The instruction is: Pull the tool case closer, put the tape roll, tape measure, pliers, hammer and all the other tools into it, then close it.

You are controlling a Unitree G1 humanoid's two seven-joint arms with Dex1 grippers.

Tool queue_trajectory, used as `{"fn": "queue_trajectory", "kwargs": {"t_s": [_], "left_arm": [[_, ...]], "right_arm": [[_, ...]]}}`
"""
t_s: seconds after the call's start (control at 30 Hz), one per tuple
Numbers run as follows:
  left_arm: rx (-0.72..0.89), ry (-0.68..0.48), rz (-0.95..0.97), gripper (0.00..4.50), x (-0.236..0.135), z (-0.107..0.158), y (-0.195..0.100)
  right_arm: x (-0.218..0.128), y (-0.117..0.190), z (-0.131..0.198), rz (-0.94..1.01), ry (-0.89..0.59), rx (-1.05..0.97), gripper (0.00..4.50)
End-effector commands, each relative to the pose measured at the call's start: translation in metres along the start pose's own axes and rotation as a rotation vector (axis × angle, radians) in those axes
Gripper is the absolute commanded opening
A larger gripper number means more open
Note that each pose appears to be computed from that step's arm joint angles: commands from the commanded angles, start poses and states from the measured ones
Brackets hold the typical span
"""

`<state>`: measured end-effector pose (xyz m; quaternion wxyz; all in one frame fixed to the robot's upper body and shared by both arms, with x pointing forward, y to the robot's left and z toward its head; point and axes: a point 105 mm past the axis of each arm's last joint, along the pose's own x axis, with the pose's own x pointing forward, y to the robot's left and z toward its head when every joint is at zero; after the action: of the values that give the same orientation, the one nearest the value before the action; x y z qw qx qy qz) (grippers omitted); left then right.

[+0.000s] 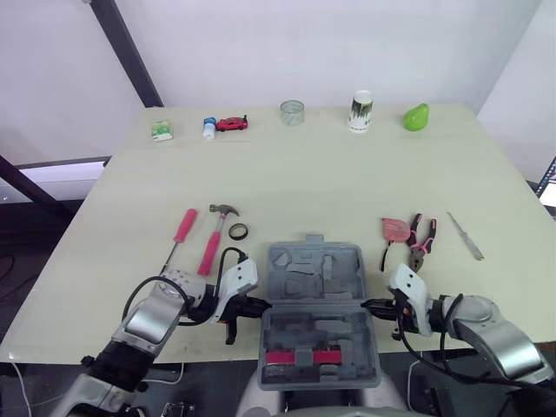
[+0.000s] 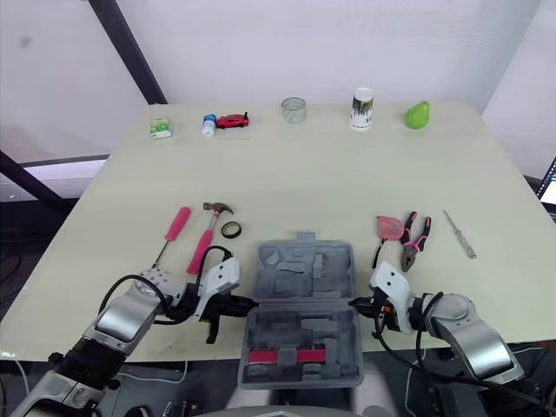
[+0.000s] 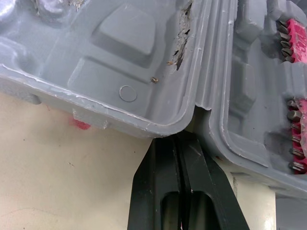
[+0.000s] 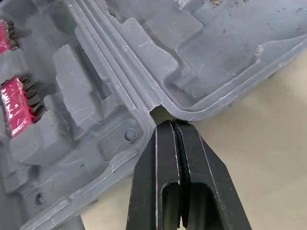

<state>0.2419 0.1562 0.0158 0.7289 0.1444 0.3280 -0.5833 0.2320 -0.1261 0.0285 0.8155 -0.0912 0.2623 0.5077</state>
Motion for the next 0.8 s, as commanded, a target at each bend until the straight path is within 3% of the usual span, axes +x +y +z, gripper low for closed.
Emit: {"fn": "queue_trajectory", "kwargs": {"t_s": [0.03, 0.8], "left_arm": [[-0.079, 0.094, -0.037, 0.06, 0.01, -0.03, -0.012], [-0.122, 0.111, 0.014, 0.06, -0.011, -0.037, -0.007]], "right_arm": [[-0.002, 0.004, 0.013, 0.012, -0.044, -0.027, 0.0], [0.0, 0.001, 0.009, -0.009, -0.04, -0.016, 0.0]]}}
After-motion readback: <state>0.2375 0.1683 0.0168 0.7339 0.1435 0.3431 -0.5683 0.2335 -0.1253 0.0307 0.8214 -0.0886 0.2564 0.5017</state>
